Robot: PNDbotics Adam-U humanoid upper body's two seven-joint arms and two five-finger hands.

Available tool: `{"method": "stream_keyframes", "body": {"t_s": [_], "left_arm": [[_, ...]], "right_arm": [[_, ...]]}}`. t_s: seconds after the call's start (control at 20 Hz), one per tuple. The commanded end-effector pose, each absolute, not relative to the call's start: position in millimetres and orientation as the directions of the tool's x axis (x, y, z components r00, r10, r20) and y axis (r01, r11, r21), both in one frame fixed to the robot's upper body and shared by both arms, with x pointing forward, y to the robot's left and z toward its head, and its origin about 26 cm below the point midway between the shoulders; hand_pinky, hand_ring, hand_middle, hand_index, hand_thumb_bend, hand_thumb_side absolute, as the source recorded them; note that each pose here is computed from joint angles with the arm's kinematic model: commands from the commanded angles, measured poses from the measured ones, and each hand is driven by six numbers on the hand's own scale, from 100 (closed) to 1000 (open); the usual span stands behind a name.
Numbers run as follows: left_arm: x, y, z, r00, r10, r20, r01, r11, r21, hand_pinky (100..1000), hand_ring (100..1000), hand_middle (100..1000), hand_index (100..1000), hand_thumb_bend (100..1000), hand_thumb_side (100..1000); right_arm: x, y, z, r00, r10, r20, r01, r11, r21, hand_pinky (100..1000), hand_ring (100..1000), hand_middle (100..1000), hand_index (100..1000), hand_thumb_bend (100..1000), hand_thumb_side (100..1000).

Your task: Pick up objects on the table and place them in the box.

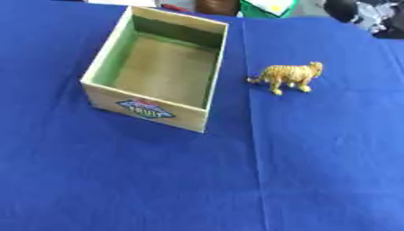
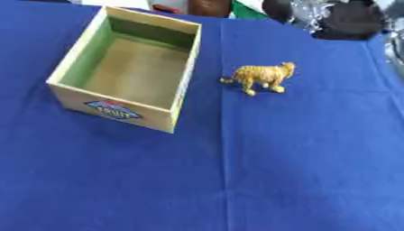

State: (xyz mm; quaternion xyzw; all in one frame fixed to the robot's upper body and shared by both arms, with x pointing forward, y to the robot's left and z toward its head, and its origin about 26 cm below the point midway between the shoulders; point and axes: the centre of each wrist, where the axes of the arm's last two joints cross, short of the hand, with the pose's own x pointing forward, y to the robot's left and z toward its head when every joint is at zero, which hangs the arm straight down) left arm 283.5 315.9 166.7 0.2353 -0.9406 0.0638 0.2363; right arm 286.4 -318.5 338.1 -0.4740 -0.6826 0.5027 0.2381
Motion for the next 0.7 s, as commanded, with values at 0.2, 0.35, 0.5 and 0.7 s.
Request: {"method": "stream_keyframes", "body": {"t_s": [0.2, 0.35, 0.5, 0.7], "left_arm": [[281.5, 316.1, 173.2, -0.786, -0.424, 0.451, -0.468, 0.883, 0.014, 556, 529, 522, 754, 100, 699], [281.4, 316.0, 173.1, -0.785, -0.424, 0.452, -0.468, 0.883, 0.016, 557, 529, 522, 754, 100, 690], [281.5, 315.4, 172.7, -0.785, -0.422, 0.454, -0.463, 0.886, 0.022, 557, 529, 522, 754, 100, 684], [281.4, 315.5, 172.6, -0.785, -0.420, 0.456, -0.461, 0.887, 0.023, 557, 529, 522, 754, 100, 686]], "right_arm": [[281.9, -312.6, 359.3, -0.393, 0.865, -0.313, 0.300, -0.201, -0.932, 875, 889, 802, 872, 723, 817], [287.5, -313.3, 361.4, -0.391, 0.855, -0.341, 0.216, -0.275, -0.937, 899, 921, 826, 899, 646, 735], [294.5, -314.5, 362.9, -0.395, 0.843, -0.365, 0.144, -0.336, -0.931, 903, 923, 830, 934, 562, 679], [302.3, -315.5, 364.9, -0.390, 0.837, -0.383, 0.096, -0.377, -0.921, 905, 926, 837, 947, 558, 665]]}}
